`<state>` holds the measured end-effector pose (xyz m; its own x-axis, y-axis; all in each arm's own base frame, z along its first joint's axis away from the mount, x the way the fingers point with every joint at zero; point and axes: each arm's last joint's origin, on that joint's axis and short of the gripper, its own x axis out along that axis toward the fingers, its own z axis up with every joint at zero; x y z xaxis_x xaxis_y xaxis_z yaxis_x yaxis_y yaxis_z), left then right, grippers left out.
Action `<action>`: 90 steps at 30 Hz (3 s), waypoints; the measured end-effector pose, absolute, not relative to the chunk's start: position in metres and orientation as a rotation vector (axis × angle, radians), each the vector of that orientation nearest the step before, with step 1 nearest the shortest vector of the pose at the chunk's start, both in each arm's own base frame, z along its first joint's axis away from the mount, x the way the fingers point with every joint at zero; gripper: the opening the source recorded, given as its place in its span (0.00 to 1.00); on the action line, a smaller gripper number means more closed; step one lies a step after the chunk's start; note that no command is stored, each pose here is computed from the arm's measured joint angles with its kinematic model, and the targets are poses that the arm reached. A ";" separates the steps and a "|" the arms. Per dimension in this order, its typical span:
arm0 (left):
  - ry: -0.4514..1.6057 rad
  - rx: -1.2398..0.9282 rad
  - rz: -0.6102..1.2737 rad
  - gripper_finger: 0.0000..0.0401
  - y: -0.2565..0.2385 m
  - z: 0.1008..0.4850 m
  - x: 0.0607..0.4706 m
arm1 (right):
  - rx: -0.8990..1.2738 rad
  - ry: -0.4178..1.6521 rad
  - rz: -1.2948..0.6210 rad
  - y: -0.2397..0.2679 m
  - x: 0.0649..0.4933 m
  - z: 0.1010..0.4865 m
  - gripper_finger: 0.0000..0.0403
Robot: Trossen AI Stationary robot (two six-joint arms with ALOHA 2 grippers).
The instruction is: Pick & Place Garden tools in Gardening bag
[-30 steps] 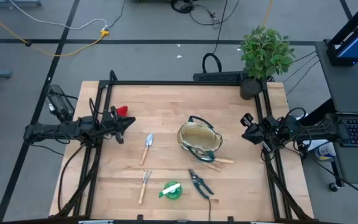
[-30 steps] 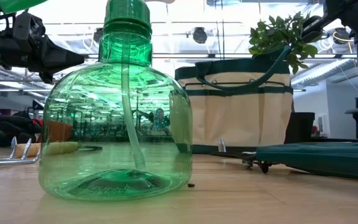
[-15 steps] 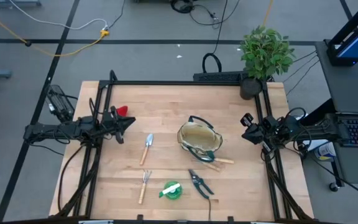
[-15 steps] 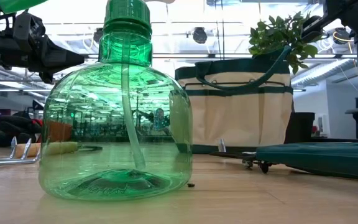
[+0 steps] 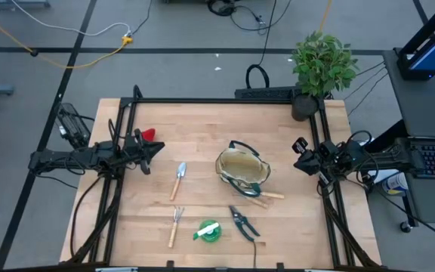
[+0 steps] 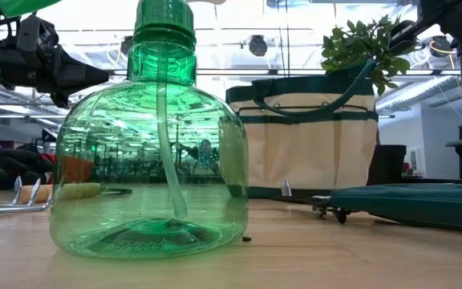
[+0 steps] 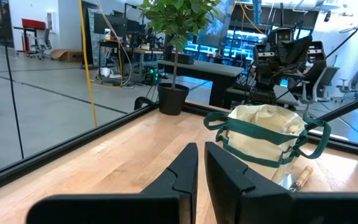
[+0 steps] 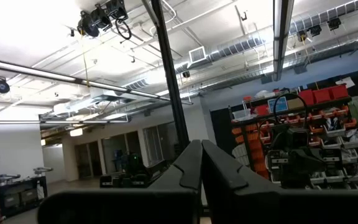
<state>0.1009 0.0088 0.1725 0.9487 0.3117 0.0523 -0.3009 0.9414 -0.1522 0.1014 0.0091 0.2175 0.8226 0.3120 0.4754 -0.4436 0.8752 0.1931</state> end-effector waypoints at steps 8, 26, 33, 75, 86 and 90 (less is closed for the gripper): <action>-0.077 -0.143 0.313 0.08 0.009 0.173 0.101 | 0.305 -0.449 0.408 0.009 0.101 0.217 0.00; -0.077 -0.143 0.313 0.08 0.009 0.173 0.101 | 0.304 -0.450 0.409 0.009 0.101 0.217 0.00; -0.076 -0.143 0.312 0.08 0.009 0.173 0.101 | 0.304 -0.450 0.409 0.009 0.101 0.217 0.00; -0.248 -0.042 0.151 0.40 0.004 0.214 0.098 | -0.146 -0.301 0.035 0.002 0.140 0.272 0.15; -0.250 -0.053 0.150 0.44 0.004 0.220 0.100 | 0.003 -0.229 0.334 0.016 0.171 0.257 0.51; -0.270 -0.056 0.147 0.44 0.004 0.222 0.100 | 0.013 -0.261 0.387 0.025 0.179 0.255 0.56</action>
